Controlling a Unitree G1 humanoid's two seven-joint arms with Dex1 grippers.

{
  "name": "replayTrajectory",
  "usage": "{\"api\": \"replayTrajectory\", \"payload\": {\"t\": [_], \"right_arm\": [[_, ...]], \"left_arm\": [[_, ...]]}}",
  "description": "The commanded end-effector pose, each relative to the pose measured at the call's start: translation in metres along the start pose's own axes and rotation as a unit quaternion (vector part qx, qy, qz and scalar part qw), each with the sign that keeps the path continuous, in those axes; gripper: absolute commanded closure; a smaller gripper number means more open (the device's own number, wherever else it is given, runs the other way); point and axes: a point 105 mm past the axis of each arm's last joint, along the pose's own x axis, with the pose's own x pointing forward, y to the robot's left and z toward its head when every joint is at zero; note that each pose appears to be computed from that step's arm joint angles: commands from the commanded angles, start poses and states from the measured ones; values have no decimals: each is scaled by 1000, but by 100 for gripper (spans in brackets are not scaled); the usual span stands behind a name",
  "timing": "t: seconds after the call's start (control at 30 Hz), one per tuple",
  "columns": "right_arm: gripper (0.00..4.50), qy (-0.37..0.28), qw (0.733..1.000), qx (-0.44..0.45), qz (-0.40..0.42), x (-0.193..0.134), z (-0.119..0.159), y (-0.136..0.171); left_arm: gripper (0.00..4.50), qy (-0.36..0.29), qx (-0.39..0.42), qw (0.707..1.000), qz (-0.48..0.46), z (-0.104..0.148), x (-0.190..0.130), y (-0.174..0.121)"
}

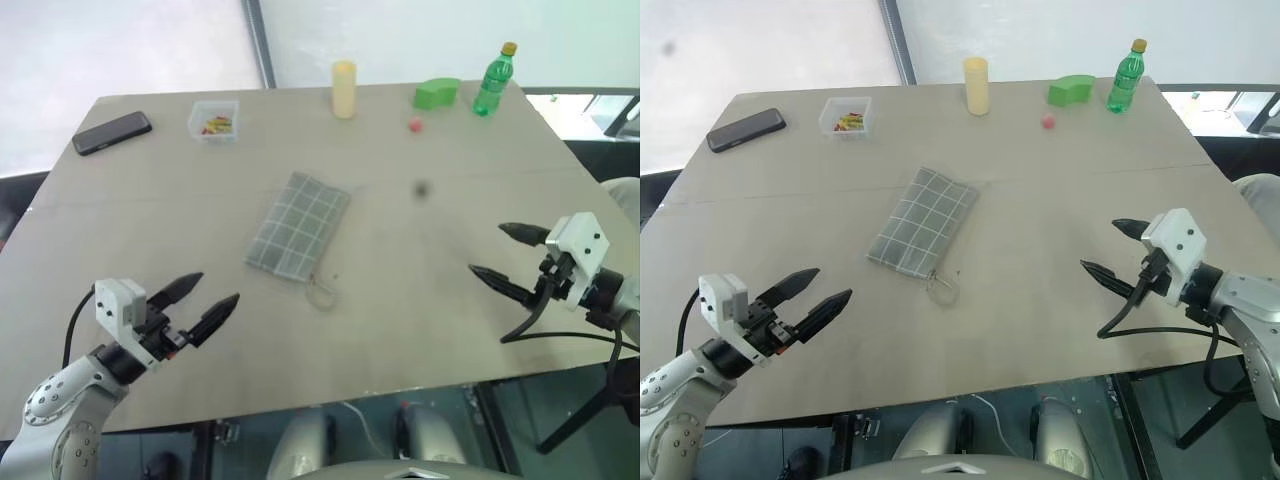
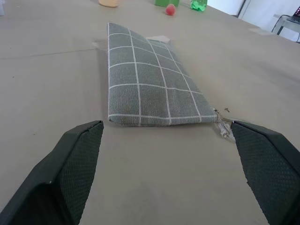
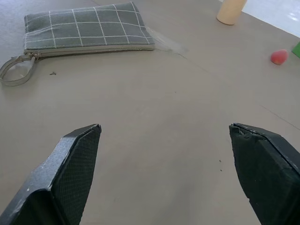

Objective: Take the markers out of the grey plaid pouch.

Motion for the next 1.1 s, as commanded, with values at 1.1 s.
{"api": "replayTrajectory", "payload": {"t": [1.1], "right_arm": [[6,-72,988,-29,131,1,30,60]], "left_arm": [[0,12,647,762,6,-27,102,-20]]}}
